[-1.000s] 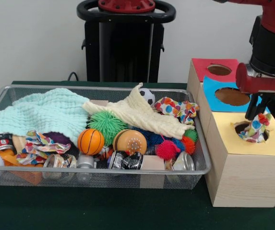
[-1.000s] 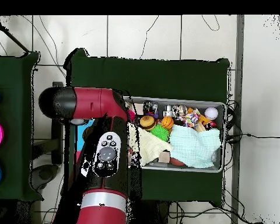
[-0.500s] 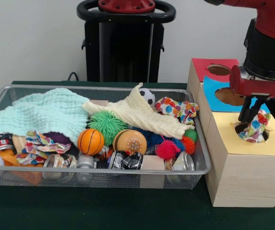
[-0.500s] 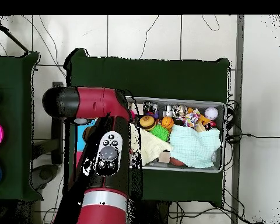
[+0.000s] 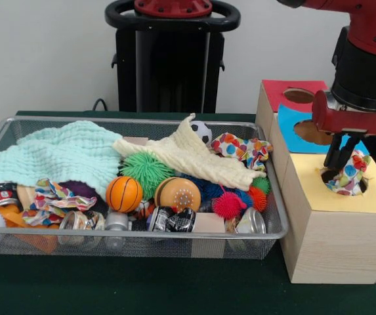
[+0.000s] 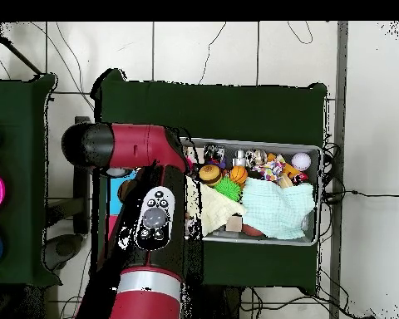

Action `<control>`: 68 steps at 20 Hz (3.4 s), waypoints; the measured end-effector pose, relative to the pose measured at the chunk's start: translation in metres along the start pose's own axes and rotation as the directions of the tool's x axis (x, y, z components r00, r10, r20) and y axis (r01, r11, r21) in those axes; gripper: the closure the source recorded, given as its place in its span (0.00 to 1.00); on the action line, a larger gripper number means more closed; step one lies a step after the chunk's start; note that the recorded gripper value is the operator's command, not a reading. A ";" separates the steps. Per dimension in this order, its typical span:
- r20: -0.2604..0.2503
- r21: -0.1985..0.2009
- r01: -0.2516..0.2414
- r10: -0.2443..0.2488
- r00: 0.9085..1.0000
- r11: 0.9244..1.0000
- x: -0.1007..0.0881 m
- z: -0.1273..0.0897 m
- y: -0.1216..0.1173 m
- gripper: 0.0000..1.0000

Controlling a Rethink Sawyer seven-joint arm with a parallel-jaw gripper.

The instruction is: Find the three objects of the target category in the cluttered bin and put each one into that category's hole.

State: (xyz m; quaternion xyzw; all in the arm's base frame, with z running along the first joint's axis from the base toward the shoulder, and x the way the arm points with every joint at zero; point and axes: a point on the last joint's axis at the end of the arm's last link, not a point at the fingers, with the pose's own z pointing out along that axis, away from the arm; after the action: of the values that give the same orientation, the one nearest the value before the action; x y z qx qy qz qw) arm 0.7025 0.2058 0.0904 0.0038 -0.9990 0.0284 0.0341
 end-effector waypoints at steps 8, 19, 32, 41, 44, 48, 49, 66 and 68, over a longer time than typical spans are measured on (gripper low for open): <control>0.000 0.002 0.000 0.000 1.000 1.000 0.000 0.001 -0.001 1.00; 0.021 -0.002 -0.002 0.002 1.000 1.000 -0.004 -0.013 -0.001 1.00; 0.050 -0.007 -0.006 0.007 0.999 1.000 -0.009 -0.033 -0.004 1.00; 0.050 -0.007 -0.008 0.008 0.999 1.000 -0.010 -0.033 -0.004 1.00; 0.050 -0.008 -0.008 0.008 0.999 1.000 -0.010 -0.033 -0.004 1.00; 0.050 -0.008 -0.009 0.009 0.999 1.000 -0.010 -0.033 -0.004 1.00; 0.050 -0.008 -0.008 0.009 0.999 1.000 -0.010 -0.033 -0.004 1.00; 0.075 -0.020 -0.014 0.016 0.997 1.000 -0.014 -0.051 -0.004 1.00; 0.080 -0.023 -0.016 0.017 0.997 1.000 -0.016 -0.054 -0.003 1.00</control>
State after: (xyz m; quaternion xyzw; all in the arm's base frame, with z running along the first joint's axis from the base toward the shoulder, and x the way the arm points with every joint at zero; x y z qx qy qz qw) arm 0.7218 0.2060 0.1432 -0.0037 -0.9998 0.0174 -0.0062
